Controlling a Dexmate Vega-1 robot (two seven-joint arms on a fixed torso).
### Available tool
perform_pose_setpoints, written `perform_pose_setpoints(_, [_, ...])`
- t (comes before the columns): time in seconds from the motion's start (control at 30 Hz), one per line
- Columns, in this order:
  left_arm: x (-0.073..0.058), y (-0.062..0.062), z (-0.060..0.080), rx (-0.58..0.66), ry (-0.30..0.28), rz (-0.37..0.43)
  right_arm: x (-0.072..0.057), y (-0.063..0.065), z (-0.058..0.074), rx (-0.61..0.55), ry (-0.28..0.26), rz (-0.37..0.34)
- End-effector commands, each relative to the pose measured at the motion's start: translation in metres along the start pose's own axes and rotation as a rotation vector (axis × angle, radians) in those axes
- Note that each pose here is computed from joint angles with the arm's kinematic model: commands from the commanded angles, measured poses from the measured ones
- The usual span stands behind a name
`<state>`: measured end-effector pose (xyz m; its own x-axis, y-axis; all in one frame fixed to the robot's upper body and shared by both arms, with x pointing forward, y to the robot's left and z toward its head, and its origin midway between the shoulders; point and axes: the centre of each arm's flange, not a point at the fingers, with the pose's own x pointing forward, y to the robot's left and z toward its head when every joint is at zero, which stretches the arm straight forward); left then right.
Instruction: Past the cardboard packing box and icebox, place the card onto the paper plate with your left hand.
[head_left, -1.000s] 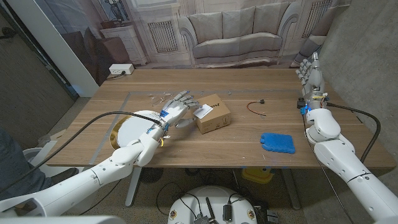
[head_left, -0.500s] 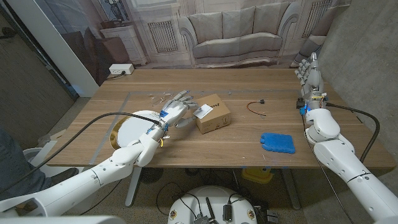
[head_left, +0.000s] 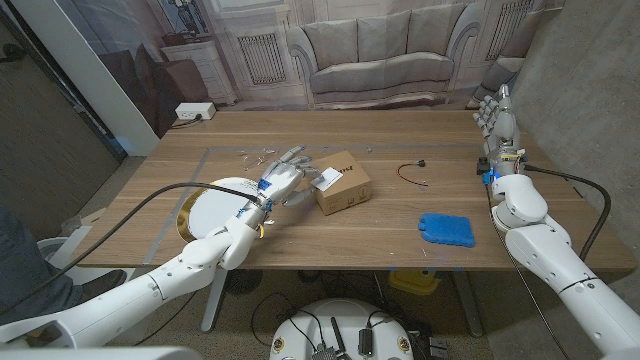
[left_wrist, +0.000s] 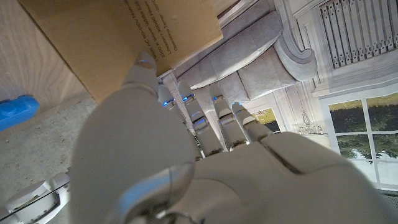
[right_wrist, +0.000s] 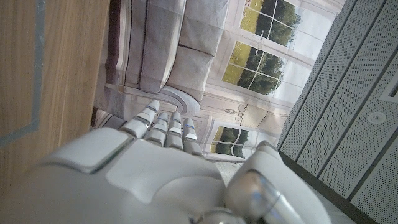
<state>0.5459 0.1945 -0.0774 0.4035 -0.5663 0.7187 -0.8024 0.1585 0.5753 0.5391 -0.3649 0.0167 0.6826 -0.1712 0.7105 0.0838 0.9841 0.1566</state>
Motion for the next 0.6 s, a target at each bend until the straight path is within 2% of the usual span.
perform_pose_setpoints(0.03, [-0.0005,-0.0049,0.0044,-0.006,0.013,-0.019,-0.0021,-0.005,0.0,-0.006,0.009,-0.003])
perform_pose_setpoints(0.6, [0.0011,-0.0063,0.0068,-0.008,0.014,-0.018,-0.0043,-0.0063,-0.0007,-0.004,0.005,0.006])
